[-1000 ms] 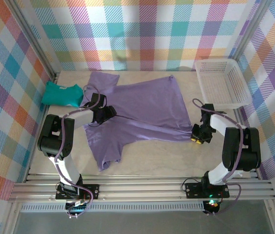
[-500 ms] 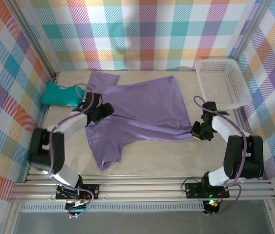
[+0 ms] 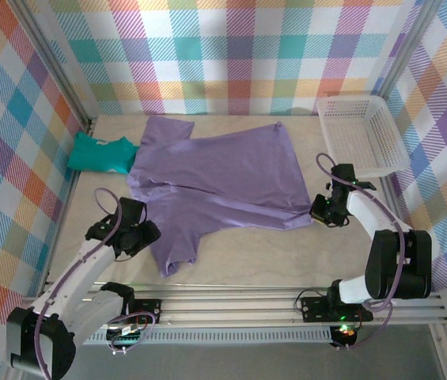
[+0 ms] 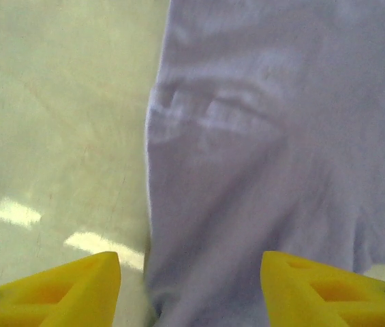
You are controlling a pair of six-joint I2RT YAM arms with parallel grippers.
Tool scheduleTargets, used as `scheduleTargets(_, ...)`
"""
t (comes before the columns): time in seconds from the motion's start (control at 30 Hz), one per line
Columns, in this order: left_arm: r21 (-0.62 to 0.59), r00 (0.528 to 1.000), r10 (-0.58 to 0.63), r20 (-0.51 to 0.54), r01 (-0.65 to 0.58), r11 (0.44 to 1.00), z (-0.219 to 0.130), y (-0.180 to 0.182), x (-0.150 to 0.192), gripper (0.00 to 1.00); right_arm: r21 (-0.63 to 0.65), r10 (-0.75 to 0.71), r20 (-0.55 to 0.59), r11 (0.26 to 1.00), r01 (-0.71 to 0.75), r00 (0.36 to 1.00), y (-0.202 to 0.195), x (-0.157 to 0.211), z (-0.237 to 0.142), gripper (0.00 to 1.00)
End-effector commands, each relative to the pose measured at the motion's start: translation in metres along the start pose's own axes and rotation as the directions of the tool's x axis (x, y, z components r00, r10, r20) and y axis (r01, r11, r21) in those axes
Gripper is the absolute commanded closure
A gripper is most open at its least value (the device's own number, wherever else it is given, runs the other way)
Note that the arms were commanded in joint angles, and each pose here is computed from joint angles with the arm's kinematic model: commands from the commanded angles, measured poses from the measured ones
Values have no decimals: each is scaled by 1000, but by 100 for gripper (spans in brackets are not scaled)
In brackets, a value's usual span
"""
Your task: Fold the inside-out t-shirt
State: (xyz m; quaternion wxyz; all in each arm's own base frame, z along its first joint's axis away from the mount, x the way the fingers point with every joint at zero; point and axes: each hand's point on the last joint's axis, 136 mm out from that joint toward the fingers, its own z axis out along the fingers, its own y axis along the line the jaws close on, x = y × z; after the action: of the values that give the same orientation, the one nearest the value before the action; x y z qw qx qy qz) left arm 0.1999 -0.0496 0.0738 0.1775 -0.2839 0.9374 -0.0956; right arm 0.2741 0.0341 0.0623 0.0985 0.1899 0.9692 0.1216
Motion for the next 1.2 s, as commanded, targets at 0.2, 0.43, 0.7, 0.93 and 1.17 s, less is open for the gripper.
scheduleTargets(0.2,-121,975,-19,-222,-9,993,11,25,76,49,-65,-29,26,997,30,999,11,2,-7,97)
scheduleTargets(0.43,-131,961,-12,-275,-25,991,21,32,98,55,-67,-29,20,997,30,999,11,3,-4,97)
scheduleTargets(0.7,-109,953,71,-293,-107,988,25,16,103,54,-67,-28,22,997,30,999,11,4,-7,97)
scheduleTargets(0.93,-126,950,129,-283,-170,977,29,14,102,57,-68,-28,23,997,30,999,11,5,-8,97)
scheduleTargets(1.17,-126,935,198,-296,-243,962,42,1,101,72,-74,-29,24,997,31,999,12,5,-8,97)
